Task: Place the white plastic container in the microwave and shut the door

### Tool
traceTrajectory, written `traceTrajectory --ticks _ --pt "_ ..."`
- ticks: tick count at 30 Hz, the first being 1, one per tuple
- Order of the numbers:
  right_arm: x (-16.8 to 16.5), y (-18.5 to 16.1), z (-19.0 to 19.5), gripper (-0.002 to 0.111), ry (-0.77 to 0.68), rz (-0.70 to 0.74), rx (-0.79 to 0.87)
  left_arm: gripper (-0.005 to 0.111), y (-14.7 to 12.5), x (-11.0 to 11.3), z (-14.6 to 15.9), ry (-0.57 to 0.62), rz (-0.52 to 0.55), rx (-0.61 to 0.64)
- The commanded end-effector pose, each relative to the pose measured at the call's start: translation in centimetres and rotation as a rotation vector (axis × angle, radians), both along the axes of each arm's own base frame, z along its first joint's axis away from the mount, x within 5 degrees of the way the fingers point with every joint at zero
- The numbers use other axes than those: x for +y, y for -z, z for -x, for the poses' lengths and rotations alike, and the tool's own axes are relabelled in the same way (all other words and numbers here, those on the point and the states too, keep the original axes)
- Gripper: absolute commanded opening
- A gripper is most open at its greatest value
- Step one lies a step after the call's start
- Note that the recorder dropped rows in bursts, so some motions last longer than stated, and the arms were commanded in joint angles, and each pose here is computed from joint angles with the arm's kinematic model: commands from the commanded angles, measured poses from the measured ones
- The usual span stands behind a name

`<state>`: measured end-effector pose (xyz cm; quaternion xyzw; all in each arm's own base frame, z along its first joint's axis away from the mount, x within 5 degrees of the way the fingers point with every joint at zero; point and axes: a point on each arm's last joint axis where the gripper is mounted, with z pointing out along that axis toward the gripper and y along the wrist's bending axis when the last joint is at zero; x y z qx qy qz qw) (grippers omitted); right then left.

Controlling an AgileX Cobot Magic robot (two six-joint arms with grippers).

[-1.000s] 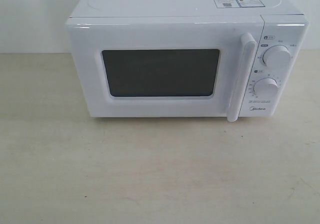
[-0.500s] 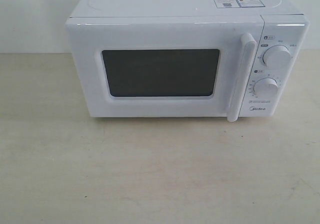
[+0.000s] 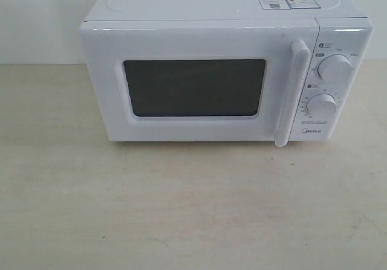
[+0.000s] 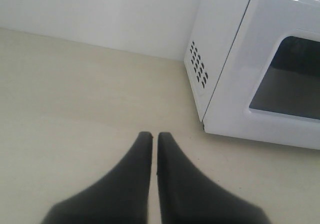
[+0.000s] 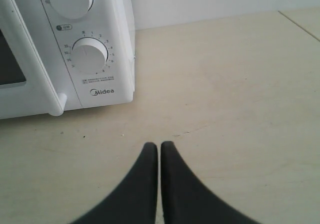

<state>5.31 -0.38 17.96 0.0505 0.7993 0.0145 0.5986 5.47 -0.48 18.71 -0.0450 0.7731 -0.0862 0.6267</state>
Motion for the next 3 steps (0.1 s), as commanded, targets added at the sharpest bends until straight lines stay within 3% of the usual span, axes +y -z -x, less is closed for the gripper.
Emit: traceTrajectory --ticks 1,3 --pt "-0.05 -0.08 0.02 0.0 0.007 0.006 -0.01 0.004 -0.04 -0.01 0.02 -0.002 0.011 -0.003" --pt "-0.05 -0.08 0.02 0.0 0.007 0.006 -0.01 0.004 -0.04 -0.01 0.02 -0.002 0.011 -0.003"
